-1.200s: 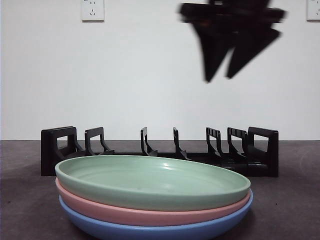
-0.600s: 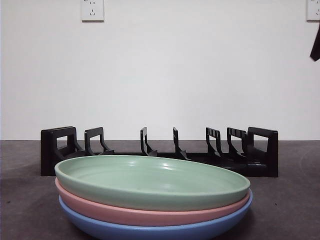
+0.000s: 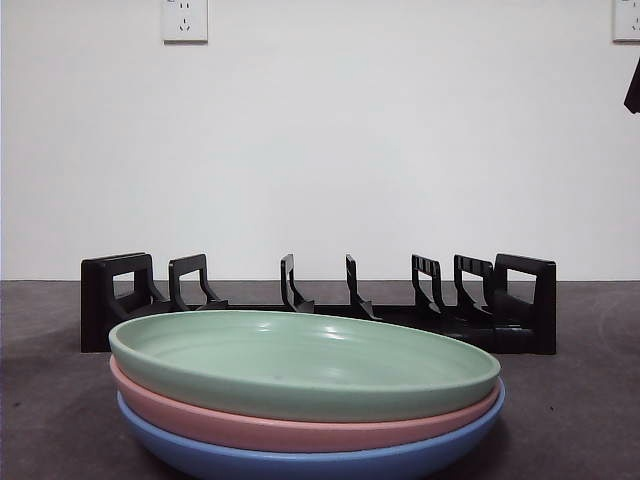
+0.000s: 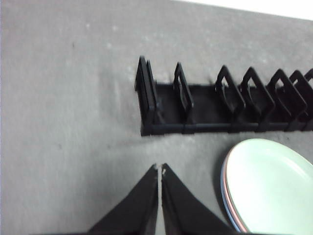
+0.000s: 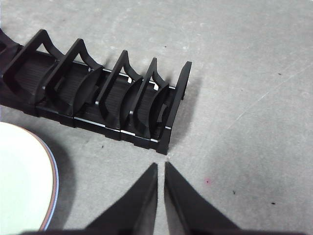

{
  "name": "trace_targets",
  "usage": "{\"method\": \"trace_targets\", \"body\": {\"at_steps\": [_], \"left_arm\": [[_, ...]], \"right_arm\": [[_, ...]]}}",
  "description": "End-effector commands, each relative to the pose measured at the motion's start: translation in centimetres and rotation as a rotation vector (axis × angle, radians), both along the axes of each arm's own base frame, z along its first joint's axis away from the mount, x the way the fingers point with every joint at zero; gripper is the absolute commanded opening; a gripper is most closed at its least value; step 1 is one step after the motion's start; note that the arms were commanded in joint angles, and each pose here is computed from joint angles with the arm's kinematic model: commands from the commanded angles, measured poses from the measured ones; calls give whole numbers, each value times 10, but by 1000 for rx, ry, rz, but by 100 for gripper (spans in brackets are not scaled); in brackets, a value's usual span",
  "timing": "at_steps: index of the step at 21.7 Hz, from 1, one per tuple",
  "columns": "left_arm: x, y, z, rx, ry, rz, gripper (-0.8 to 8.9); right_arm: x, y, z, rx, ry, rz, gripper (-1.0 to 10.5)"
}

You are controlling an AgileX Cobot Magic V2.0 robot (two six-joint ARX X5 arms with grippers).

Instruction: Place the plate

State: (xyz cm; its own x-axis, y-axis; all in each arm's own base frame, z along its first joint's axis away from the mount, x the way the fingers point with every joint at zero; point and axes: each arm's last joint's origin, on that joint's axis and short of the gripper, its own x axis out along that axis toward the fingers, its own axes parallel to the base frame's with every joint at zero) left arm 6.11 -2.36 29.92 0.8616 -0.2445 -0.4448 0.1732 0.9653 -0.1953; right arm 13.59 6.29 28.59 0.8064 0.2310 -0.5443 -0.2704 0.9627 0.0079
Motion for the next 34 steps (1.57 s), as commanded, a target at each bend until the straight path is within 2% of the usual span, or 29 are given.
{"method": "trace_targets", "body": {"at_steps": [1, 3, 5, 8, 11, 16, 19, 21, 34], "left_arm": [[4, -1, -10, 29, -103, -18, 7], [16, -4, -42, 53, -236, -68, 7], [25, -3, -79, 60, -310, -130, 7], [29, 9, -116, 61, -317, 9, 7], [33, 20, -133, 58, -390, 136, 7], [36, 24, -140, 54, -397, 171, 7], [36, 24, -140, 56, -397, 161, 7], [36, 23, -140, 11, -390, 158, 7], [36, 23, -140, 11, -395, 158, 7]], "right_arm": [[1, 1, 4, 8, -17, 2, 20], [1, 1, 4, 8, -17, 2, 20], [1, 1, 4, 8, -17, 2, 20], [1, 1, 4, 7, -17, 2, 20], [1, 1, 4, 8, -17, 2, 20], [1, 1, 5, 10, -20, 2, 20], [1, 1, 5, 10, -21, 2, 20], [1, 1, 5, 10, -21, 2, 20], [1, 1, 5, 10, -21, 3, 20]]}}
